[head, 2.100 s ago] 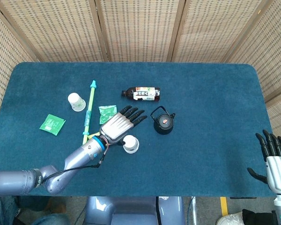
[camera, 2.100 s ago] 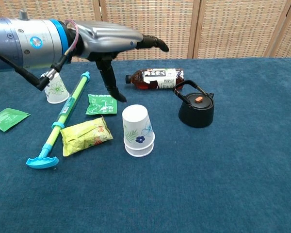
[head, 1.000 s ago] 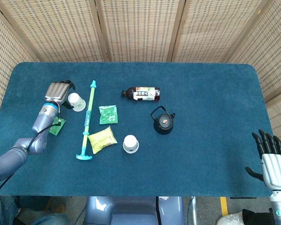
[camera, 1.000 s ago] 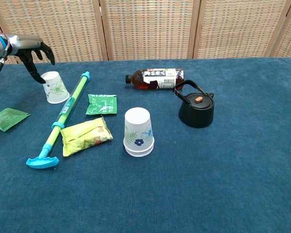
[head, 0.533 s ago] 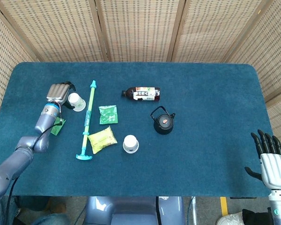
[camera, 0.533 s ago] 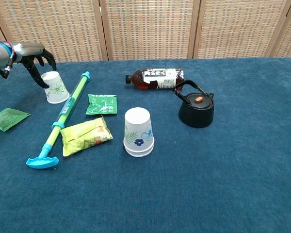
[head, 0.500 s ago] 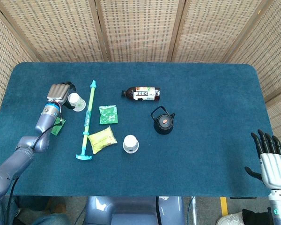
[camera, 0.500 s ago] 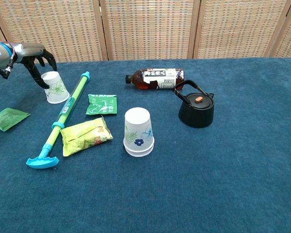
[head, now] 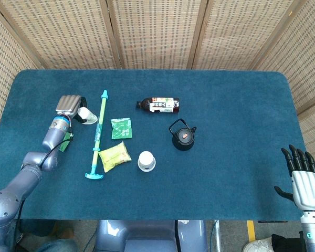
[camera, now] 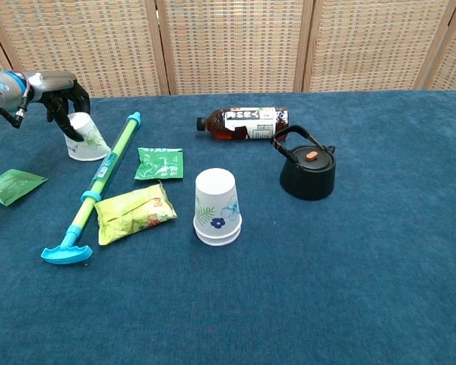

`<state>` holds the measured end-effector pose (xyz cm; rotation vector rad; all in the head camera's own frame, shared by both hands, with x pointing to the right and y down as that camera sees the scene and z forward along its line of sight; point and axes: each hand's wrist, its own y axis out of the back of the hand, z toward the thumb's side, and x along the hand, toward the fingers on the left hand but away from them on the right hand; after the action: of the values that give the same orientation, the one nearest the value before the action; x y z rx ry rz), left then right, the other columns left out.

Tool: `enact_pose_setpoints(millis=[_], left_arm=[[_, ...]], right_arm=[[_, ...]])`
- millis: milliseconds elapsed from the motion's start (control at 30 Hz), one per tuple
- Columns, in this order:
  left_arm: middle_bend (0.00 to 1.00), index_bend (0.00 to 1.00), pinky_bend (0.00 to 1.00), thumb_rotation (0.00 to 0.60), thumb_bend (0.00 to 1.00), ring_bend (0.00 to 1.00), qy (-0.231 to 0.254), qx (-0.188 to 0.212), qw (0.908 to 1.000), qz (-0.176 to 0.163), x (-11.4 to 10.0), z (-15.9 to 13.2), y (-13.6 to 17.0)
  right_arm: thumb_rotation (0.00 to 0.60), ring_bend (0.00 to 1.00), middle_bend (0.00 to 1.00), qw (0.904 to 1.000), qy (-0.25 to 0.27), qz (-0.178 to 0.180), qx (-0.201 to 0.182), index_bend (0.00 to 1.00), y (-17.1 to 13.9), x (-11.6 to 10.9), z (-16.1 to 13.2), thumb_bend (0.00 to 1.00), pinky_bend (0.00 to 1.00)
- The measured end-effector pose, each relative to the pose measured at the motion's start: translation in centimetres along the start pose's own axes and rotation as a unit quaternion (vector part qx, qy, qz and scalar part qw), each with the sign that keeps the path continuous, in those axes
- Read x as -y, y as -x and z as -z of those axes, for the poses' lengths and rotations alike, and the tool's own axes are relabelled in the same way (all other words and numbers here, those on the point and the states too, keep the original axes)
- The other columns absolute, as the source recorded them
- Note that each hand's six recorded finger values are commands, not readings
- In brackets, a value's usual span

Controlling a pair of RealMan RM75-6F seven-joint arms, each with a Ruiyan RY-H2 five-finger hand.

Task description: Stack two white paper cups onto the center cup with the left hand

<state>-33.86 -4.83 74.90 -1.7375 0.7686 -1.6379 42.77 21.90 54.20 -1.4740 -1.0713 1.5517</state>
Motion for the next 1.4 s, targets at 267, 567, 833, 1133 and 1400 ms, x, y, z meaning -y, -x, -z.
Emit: enact_pose_setpoints(millis=[267,567,833,1133,1400], left_arm=[[0.50,0.65,0.55,0.600,0.14,0.52,0.026,0.051,0.9979,-0.029,-2.3,-1.6,1.3],[0.50,0.63,0.55,0.600,0.12,0.52,0.053,0.202,0.9776,-0.029,-4.8,-9.6,7.7],[0.49,0.63,0.54,0.600,0.12,0.52,0.008,0.346,0.9380,-0.020,-5.5,-18.3,17.2],[0.49,0.64,0.54,0.600,0.12,0.52,-0.062,0.365,0.9282,-0.037,-5.8,-21.2,18.4],[0.49,0.64,0.54,0.600,0.11,0.52,-0.070,0.351,0.9338,-0.014,-4.2,-22.1,17.5]], right_arm=[[0.600,0.00,0.00,0.9999,0.008,0.008,-0.008,0.00,-0.4,-0.6,-0.3,0.00,0.00],[0.600,0.00,0.00,0.9997,0.011,0.014,-0.019,0.00,-0.8,-1.0,-0.7,0.00,0.00],[0.600,0.00,0.00,0.9997,0.009,0.014,-0.019,0.00,-1.0,-1.0,-0.7,0.00,0.00],[0.600,0.00,0.00,0.9996,0.013,0.021,-0.012,0.00,-1.1,-1.4,-0.2,0.00,0.00],[0.600,0.00,0.00,0.9996,0.014,0.020,-0.016,0.00,-1.1,-1.3,-0.4,0.00,0.00]])
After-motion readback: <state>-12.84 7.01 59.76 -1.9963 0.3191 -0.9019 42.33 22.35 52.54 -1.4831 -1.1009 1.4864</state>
